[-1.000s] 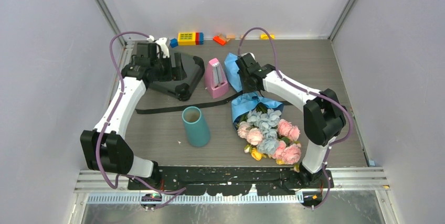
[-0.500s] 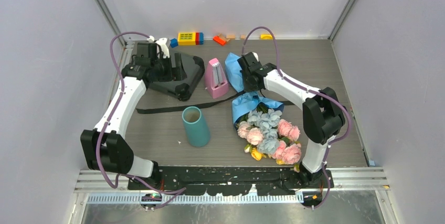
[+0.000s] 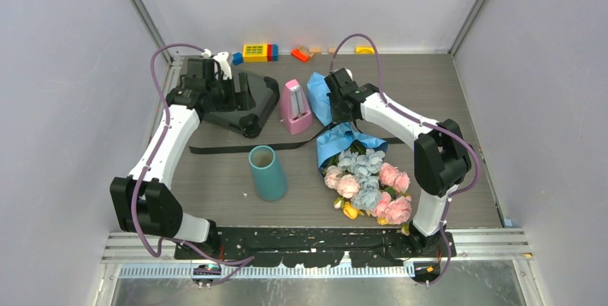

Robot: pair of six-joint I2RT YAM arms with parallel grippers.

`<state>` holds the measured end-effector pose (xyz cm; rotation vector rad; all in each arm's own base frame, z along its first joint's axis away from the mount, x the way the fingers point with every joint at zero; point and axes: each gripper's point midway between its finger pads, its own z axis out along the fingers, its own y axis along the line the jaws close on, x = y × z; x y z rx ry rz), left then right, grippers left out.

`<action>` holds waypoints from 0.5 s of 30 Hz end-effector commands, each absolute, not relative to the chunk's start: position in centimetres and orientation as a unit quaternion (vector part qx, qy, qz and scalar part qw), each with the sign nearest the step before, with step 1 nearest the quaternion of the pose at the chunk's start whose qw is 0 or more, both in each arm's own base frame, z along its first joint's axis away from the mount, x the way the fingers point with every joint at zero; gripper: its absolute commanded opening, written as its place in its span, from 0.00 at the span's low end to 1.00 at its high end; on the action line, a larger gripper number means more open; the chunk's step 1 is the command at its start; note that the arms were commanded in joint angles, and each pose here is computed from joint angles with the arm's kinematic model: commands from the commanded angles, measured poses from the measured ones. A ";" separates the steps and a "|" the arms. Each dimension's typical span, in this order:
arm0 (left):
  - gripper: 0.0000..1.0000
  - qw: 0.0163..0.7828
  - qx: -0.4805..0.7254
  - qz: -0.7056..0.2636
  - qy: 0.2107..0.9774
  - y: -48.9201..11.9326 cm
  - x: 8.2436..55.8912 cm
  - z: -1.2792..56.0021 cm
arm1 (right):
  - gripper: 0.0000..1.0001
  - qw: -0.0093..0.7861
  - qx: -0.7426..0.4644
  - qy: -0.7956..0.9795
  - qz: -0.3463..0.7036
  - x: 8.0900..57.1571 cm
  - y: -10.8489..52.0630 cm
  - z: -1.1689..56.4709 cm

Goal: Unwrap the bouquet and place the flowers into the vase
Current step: Untie the ribbon from the wrapping paper.

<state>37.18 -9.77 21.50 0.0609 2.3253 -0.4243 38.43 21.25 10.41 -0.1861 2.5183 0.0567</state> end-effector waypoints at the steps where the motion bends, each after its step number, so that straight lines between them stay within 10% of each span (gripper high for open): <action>1: 0.85 0.388 0.027 -0.174 0.905 -9.9 37.4 22.4 | 0.00 0.335 -0.059 0.939 0.057 39.6 22.5 13.5; 15: 0.85 0.403 0.066 -0.221 0.886 -12.2 37.0 23.4 | 0.03 0.347 -0.046 0.935 0.047 39.7 22.4 14.3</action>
